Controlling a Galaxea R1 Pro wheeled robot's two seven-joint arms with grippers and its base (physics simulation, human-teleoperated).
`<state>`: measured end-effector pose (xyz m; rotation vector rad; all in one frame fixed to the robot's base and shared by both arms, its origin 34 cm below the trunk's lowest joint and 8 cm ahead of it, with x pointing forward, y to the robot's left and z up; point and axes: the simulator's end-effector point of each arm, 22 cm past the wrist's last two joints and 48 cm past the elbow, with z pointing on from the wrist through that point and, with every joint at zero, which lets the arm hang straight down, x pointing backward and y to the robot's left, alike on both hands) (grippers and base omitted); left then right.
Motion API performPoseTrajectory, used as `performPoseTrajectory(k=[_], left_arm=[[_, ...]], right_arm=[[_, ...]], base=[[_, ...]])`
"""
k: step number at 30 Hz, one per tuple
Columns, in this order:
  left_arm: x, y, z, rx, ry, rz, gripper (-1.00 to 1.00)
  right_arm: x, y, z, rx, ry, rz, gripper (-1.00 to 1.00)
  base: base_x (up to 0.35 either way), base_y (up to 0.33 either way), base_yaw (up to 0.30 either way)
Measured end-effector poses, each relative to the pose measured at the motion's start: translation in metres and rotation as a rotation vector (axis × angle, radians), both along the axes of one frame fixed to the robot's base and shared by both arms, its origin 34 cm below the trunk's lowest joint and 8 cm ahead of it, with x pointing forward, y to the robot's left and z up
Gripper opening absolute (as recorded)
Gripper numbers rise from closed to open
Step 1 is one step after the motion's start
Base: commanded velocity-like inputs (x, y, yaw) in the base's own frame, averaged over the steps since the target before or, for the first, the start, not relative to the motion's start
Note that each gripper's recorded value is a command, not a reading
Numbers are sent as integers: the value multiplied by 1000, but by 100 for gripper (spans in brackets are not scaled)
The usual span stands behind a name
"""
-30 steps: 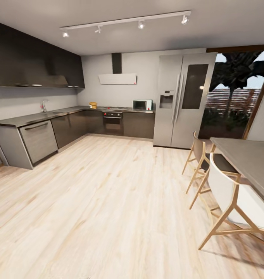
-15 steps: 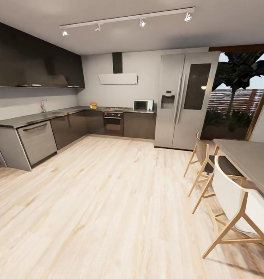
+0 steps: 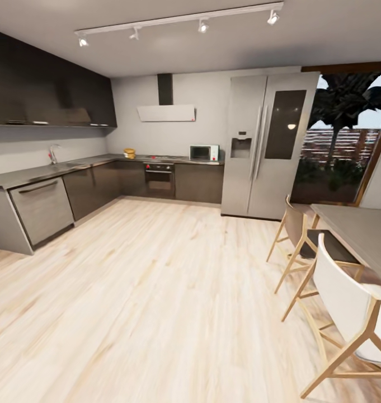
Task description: In the kitchen, take the popcorn bag from the countertop, put it into the microwave, and heat it until the popcorn is cooked so the cooked popcorn ends up inside the bag.
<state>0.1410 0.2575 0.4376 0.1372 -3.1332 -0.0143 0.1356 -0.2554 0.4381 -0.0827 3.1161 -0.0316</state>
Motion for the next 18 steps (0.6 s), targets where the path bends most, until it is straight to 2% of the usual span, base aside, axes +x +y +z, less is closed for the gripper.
performPoseTrajectory(k=[6,18], left_arm=[[0,1,0,2,0,0,100],[0,4,0,5,0,2,100]], right_arm=[[-1,-1,0,-2,4,-11,100],[-1,-1,0,-1,2,3,100]], base=[[326,54,-7],[326,87,0]])
